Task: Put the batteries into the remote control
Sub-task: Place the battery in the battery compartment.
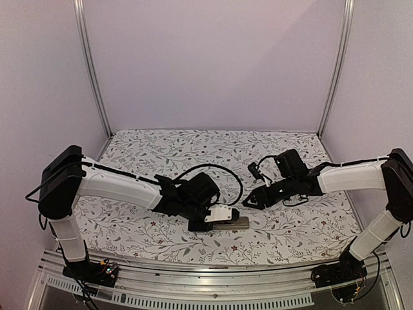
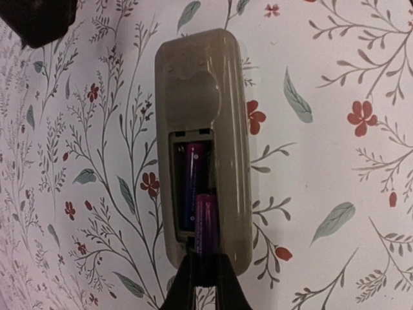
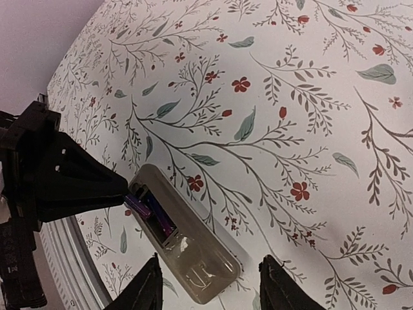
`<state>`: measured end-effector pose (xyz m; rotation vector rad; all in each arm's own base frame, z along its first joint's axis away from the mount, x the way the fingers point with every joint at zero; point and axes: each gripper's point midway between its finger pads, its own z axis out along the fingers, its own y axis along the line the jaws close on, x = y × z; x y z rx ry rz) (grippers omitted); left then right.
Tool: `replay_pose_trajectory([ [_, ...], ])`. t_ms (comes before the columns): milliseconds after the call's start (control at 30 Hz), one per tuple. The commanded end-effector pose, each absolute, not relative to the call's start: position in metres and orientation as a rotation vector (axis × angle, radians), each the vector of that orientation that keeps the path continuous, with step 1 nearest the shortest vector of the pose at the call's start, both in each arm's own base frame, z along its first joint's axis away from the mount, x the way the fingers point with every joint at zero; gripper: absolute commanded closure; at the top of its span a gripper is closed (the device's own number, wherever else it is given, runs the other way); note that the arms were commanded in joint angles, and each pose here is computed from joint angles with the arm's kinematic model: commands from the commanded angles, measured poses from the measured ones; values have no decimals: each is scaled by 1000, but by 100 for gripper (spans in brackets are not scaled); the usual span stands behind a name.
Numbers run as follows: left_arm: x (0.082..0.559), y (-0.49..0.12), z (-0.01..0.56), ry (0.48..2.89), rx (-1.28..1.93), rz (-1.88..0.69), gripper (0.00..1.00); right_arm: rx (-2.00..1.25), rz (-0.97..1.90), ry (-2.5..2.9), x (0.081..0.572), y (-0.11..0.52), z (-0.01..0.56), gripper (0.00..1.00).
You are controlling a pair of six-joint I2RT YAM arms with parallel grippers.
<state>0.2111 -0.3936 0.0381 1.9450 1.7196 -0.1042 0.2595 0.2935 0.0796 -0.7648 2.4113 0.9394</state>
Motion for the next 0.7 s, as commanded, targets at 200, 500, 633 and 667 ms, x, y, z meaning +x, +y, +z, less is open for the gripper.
replay_pose_trajectory([
  [200,214,-394,30,1730,1955,-98,100,-916,1082,2333,245,329,80,55],
  [500,205,-402,11,1726,1988,-159,100,-1014,1123,2264,244,344,66,58],
  [633,202,-408,8,1715,1982,-204,100,-1056,1140,2254,239,345,58,57],
  [667,202,-409,8,1714,1981,-209,100,-1064,1146,2255,237,345,56,56],
])
